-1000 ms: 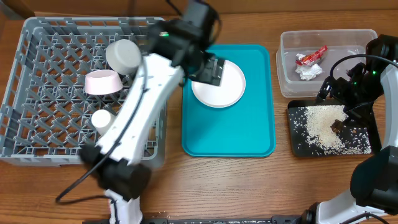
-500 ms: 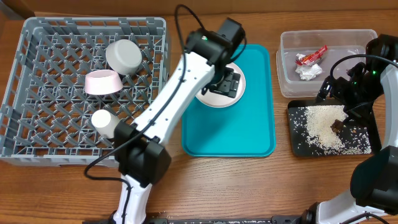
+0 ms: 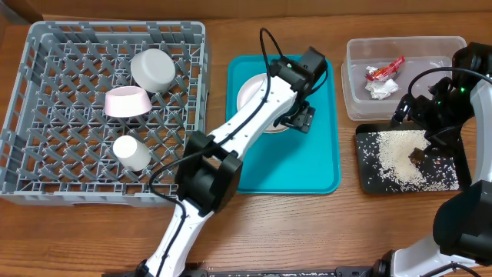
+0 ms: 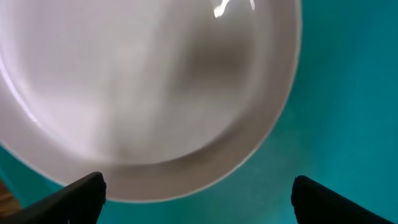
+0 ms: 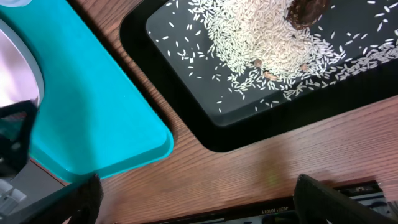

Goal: Sort waste into correct bins and load items into the dishwasher
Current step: 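Lift the white plate off the tray with the left gripper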

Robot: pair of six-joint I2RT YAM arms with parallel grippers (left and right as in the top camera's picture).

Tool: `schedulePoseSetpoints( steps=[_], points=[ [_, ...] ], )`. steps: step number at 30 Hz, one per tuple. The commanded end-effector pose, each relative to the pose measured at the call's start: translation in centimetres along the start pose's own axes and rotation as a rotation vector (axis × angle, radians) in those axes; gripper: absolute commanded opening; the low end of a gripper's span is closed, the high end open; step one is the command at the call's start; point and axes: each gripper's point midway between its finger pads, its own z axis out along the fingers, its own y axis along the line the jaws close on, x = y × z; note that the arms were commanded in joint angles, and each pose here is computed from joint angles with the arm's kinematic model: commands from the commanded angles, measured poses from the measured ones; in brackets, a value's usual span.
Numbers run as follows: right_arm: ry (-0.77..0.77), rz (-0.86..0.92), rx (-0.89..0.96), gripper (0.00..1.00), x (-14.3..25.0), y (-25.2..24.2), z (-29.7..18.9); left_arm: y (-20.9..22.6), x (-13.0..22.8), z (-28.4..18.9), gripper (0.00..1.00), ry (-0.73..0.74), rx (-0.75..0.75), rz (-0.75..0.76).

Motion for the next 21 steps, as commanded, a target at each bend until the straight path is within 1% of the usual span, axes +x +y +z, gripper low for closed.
schedulePoseSetpoints(
  steps=[1, 3, 5, 6, 8, 10, 11, 12, 16, 21],
  points=[
    [-0.046, 0.002, -0.003, 1.0, 0.0, -0.1, -1.2, -0.2, 0.9, 3.2, 0.94, 0.065, -0.031, 0.018],
    [-0.045, 0.002, -0.002, 1.0, 0.1, -0.2, -1.2, -0.1, 1.7, 4.2, 0.91, 0.102, -0.045, 0.024],
    [-0.044, 0.002, -0.002, 1.0, 0.1, -0.2, -1.2, -0.1, 2.3, 4.7, 0.82, 0.126, -0.054, 0.03],
    [-0.044, 0.002, -0.002, 1.0, 0.1, -0.2, -1.2, -0.1, 2.4, 4.7, 0.81, 0.133, -0.056, 0.032],
    [-0.043, 0.003, -0.001, 1.0, 0.1, -0.2, -1.2, -0.2, 2.7, 4.7, 0.69, 0.141, -0.058, 0.036],
    [-0.042, 0.003, -0.001, 1.0, 0.1, -0.2, -1.2, -0.4, 2.8, 4.7, 0.55, 0.143, -0.059, 0.04],
    [-0.041, 0.003, -0.001, 1.0, 0.2, -0.2, -1.2, -0.4, 2.9, 4.6, 0.34, 0.147, -0.061, 0.043],
    [-0.04, 0.003, -0.001, 1.0, 0.2, -0.2, -1.2, -0.5, 3.0, 4.6, 0.24, 0.148, -0.061, 0.045],
    [-0.037, 0.004, 0.0, 1.0, 0.3, -0.2, -1.2, -0.6, 3.2, 4.6, 0.04, 0.153, -0.062, 0.049],
    [-0.036, 0.004, 0.0, 1.0, 0.3, -0.2, -1.2, -0.4, 3.3, 3.8, 0.04, 0.162, -0.065, 0.05]
  ],
)
